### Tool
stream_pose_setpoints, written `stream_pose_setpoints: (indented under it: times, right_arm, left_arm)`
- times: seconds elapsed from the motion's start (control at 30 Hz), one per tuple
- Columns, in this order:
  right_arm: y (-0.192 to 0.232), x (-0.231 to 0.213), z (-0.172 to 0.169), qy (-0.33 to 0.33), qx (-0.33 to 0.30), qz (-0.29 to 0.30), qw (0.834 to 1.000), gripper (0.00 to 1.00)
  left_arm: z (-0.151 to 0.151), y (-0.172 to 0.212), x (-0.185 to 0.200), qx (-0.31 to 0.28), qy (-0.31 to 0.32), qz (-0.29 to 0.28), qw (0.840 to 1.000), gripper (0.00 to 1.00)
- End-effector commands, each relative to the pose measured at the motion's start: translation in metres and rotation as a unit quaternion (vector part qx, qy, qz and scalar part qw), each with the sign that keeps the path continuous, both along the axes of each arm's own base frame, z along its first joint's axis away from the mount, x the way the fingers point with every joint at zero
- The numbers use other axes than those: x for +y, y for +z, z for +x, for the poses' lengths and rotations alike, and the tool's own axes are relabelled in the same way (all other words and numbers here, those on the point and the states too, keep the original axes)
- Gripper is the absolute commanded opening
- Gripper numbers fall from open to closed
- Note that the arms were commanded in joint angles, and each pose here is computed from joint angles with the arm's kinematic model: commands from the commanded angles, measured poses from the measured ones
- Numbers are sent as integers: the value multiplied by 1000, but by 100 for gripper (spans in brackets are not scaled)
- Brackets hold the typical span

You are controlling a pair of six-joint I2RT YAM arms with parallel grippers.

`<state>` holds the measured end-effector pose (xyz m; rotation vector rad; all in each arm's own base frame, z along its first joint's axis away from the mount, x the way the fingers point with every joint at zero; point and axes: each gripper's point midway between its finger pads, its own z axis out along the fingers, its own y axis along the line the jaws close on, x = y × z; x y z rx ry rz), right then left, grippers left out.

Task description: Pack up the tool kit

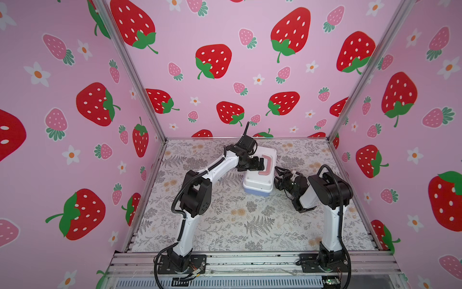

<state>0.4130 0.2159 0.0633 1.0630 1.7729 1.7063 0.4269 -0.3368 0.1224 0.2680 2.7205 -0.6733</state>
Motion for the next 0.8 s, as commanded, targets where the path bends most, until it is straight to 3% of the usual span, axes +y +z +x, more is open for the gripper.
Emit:
stream_pose_setpoints:
  times: [0.0, 0.57, 0.77]
  right_arm:
    - [70, 13, -25, 49, -142, 63, 987, 71]
    - [98, 6, -27, 58, -200, 41, 977, 71]
    - [106, 10, -24, 74, -223, 36, 971, 77]
  left_arm:
    - [-29, -43, -21, 80, -34, -12, 996, 100]
    - [-28, -45, -21, 82, -35, -10, 996, 100]
    - [-29, -46, -21, 83, -35, -8, 996, 100]
